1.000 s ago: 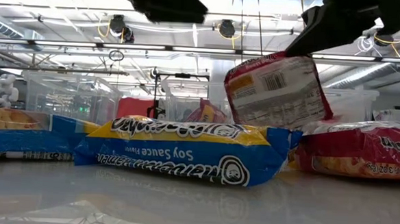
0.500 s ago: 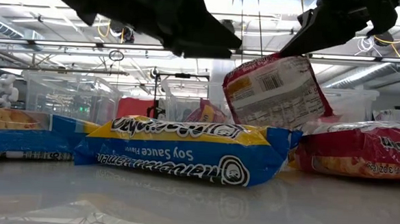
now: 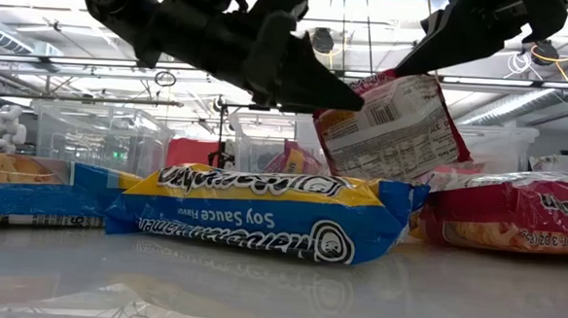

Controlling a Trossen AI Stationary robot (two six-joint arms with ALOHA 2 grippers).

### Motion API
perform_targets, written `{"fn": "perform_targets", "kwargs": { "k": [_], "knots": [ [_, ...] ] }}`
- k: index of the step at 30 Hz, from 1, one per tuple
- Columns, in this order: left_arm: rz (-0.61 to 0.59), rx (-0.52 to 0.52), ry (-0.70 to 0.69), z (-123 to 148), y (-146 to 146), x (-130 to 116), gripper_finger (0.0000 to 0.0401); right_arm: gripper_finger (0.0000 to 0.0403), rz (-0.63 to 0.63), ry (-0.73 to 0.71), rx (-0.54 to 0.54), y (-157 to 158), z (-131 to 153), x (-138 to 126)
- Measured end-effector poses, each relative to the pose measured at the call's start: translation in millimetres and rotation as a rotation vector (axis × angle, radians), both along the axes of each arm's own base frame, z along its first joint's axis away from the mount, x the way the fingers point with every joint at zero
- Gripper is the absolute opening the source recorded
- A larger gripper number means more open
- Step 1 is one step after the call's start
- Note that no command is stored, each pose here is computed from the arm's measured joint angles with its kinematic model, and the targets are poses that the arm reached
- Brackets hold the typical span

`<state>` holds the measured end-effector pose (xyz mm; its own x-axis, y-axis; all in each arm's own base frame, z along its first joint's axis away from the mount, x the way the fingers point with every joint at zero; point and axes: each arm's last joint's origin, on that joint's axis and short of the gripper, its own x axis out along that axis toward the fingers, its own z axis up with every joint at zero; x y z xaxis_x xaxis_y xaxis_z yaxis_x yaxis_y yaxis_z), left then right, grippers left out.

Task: Sort Maruchan noodles
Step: Put the top red noodle pack into the middle transparent bin

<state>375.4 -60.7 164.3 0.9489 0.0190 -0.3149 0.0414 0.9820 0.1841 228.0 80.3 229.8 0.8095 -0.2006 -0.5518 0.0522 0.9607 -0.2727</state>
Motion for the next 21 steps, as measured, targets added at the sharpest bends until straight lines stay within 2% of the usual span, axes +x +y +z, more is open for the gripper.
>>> {"fn": "perform_targets", "kwargs": {
  "k": [5, 21],
  "knots": [
    [0.012, 0.012, -0.042, -2.8, 1.2, 7.8, 0.0339, 0.0000, -0.001, -0.007, 0.005, 0.2, 0.5, 0.4],
    [0.020, 0.125, -0.020, -5.4, 3.1, 7.7, 0.0146, 0.0000, -0.003, -0.005, 0.005, 0.2, 0.3, 0.2]
  ]
}}
